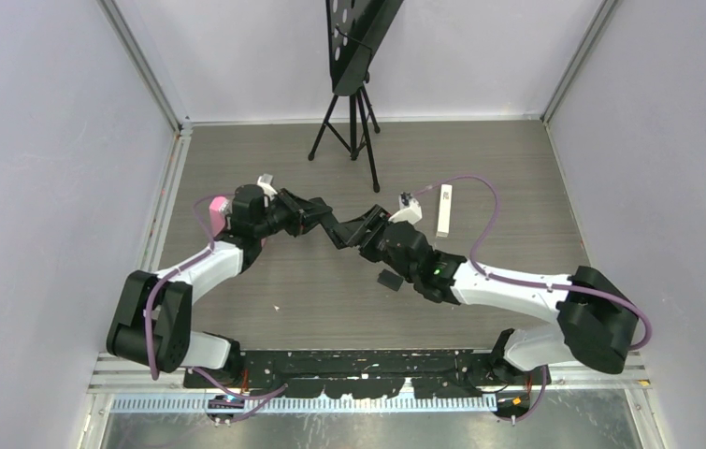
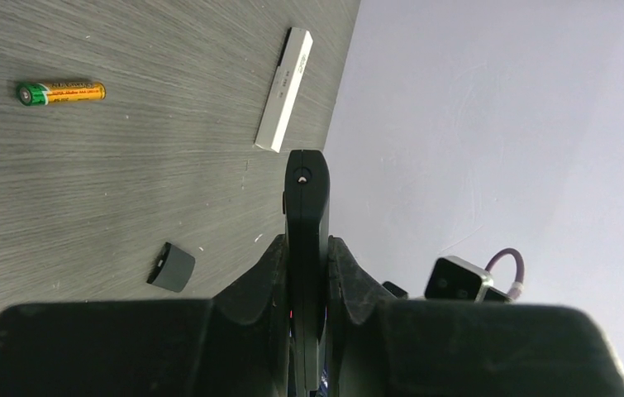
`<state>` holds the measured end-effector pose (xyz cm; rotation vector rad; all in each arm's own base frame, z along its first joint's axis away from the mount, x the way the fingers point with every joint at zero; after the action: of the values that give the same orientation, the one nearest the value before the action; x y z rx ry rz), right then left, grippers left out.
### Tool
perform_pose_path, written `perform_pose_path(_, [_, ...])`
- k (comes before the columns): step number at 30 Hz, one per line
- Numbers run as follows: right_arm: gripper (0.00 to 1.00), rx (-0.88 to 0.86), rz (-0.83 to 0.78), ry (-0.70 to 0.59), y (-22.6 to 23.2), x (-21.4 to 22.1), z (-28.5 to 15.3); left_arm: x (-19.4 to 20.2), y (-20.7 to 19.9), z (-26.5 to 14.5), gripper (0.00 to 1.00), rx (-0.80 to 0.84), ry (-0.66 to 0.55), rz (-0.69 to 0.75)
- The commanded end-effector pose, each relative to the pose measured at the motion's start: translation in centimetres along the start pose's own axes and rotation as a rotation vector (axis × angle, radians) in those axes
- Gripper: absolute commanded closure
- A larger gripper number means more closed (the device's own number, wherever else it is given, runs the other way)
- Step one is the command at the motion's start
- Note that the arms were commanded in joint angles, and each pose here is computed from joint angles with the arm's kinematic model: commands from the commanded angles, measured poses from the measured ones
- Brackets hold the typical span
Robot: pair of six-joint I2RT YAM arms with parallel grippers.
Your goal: Load the batteries into the remote control
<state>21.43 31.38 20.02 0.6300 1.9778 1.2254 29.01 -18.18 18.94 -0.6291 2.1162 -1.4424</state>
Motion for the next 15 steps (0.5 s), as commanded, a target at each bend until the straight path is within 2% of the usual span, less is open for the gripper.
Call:
perform_pose_path(1, [0.36, -0.134, 0.068, -0.048, 3.5, -1.6, -1.7, -0.6, -1.7, 0.3, 1.0, 0.06, -0.005, 0.018])
perform_pose_path(6, [0.34, -0.153, 0.11, -0.041, 3.9, -1.7, -2.3, -0.7, -2.0, 0.3, 1.0, 0.072, -0.009, 0.01])
perform_pose_path(15, [0.3, -0.085, 0.203, -0.089, 2.0, -2.5, -3.6, -0.9, -3.0, 0.1, 1.0, 0.126, -0.028, -0.043])
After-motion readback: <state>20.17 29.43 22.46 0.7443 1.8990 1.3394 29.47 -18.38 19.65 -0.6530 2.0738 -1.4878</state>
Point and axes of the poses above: each gripper's point midway between its finger pads, its own z axis out along the fingers, its own y axis along the line the jaws close on, x = y × z, the point moved 6 cm from there along -z, back along the fingers, and after that the axes turned 8 degrees about z, right-handed, at the moved point
